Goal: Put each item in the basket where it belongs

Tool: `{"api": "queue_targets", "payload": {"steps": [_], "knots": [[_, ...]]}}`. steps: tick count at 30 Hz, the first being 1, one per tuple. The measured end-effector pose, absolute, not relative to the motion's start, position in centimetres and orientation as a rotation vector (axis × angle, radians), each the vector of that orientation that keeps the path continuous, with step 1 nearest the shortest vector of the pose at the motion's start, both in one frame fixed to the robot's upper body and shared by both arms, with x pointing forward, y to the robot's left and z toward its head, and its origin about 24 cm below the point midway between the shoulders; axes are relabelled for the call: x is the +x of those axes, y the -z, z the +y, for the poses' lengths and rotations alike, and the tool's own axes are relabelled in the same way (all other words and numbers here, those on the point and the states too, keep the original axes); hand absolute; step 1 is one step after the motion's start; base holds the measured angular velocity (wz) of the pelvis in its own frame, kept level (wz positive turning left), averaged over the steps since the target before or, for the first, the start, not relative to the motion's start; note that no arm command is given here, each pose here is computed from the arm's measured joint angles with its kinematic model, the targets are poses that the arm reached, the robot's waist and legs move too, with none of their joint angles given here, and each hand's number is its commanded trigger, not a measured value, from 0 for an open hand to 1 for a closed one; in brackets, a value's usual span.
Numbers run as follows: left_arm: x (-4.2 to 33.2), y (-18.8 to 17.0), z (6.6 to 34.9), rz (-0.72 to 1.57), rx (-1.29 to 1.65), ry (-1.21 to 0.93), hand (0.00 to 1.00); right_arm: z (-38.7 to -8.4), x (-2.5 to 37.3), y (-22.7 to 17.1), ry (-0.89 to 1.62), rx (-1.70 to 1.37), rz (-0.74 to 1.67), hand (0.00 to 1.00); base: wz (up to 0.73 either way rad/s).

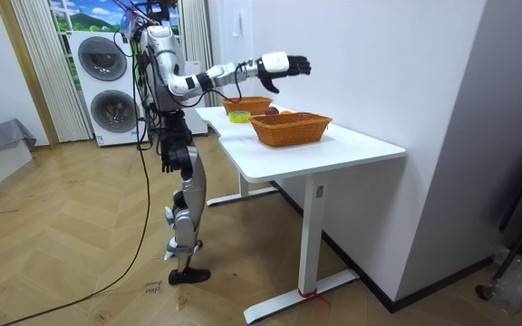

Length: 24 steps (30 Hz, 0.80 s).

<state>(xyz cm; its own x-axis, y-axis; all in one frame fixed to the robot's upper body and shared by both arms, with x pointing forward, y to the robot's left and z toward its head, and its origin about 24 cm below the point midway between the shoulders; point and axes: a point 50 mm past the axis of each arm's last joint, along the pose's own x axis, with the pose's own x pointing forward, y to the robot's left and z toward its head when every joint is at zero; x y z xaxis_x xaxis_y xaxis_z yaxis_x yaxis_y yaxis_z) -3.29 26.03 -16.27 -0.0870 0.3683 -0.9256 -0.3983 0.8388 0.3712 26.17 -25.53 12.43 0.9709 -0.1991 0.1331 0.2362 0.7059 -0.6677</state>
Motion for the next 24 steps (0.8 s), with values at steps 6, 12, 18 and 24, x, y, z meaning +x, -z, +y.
{"api": "queue_targets", "payload": {"steps": [6, 12, 18, 24], "knots": [[-3.2, 16.3, 26.0, 1.53, -0.032, -0.633, 0.0, -24.8, 26.2, -14.1, 0.241, -0.749, -0.13, 0.0, 0.05], [-3.1, 16.3, 26.1, 1.528, -0.027, -0.628, 0.0, -24.4, 26.9, -15.7, 0.244, -0.729, -0.194, 0.0, 0.0], [-3.1, 16.3, 26.0, 1.527, -0.04, -0.615, 0.0, -23.9, 27.7, -17.6, 0.265, -0.703, -0.275, 0.0, 0.0], [-3.0, 16.3, 26.0, 1.532, -0.043, -0.607, 0.0, -22.9, 27.8, -17.5, 0.224, -0.689, -0.287, 0.0, 0.0]]}}
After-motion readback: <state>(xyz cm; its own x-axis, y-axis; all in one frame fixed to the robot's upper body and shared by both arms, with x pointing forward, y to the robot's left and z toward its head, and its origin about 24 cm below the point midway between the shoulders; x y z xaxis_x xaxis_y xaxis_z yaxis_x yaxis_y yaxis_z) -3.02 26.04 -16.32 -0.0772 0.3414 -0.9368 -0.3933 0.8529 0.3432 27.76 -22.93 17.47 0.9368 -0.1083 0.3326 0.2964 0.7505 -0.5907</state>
